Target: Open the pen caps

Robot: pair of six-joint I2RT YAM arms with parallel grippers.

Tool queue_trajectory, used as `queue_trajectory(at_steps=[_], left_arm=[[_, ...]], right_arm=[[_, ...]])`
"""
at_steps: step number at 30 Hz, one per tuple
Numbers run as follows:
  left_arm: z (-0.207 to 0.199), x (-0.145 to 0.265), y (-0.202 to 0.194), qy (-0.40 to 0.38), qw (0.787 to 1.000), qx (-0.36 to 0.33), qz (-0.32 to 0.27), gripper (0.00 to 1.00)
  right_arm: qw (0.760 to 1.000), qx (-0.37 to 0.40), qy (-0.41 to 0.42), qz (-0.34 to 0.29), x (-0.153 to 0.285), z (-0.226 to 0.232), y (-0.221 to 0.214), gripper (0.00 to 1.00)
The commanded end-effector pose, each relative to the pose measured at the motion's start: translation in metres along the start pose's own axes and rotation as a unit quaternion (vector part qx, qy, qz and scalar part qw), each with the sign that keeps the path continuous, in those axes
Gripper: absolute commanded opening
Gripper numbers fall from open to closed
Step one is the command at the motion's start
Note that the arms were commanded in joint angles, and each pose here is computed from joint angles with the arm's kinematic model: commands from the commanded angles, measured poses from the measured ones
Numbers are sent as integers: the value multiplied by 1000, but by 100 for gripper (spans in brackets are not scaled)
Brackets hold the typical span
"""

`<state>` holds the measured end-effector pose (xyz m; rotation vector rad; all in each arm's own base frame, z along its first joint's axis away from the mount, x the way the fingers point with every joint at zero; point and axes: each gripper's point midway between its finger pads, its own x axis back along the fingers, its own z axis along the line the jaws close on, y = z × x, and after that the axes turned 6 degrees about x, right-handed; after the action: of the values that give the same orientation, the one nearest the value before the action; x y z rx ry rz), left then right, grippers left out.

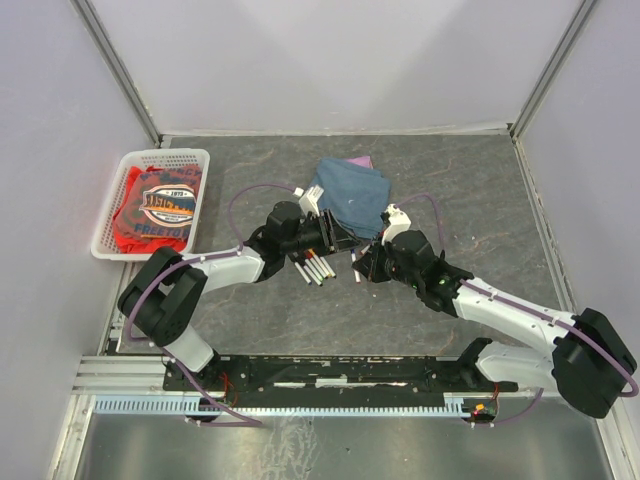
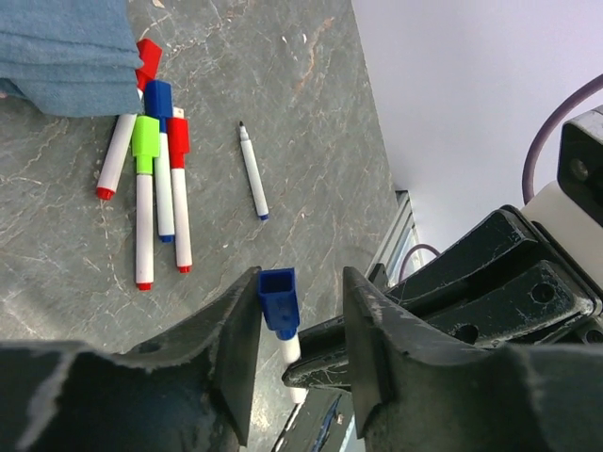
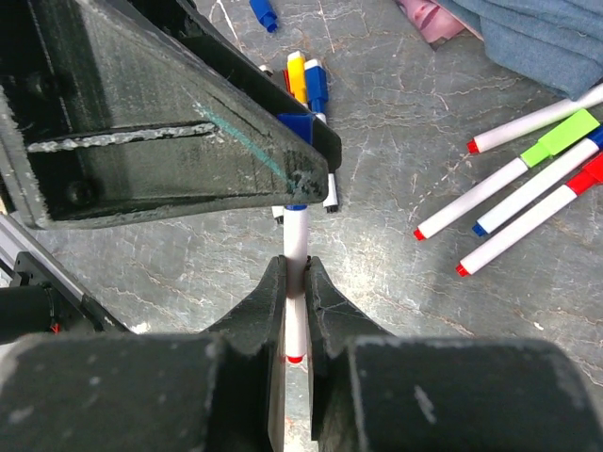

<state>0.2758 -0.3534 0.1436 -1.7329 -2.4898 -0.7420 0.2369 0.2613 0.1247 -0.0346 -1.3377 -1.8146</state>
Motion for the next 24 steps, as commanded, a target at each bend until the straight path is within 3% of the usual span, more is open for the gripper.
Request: queue_trajectory(at_steps=[1,7,11,15,18,21,24], left_arm=[[-16,-4,6,-28,1000,-1,-14,42],[-17,-4,4,-34,999,1,-13,27],[-19,-3,4,-40,999,-4,-14,4],[-31,0,2,-72,997,-16,-6,3],[-44,2,-1,-106,994,-24,2,3],[-51,3,-2,-123,992,-27,7,3],[-51,4,-2,-125,992,-29,9,3]], right_arm=[[999,-1,28,-39,1,19,26,1],[999,-1,24,-40,1,16,24,1],[999,-1,25,-42,3,16,24,2],[998,-2,32,-53,4,18,27,29],[998,-5,42,-56,2,21,27,35],[997,-10,47,-56,-1,22,27,33],[998,-11,35,-52,-2,18,24,13]])
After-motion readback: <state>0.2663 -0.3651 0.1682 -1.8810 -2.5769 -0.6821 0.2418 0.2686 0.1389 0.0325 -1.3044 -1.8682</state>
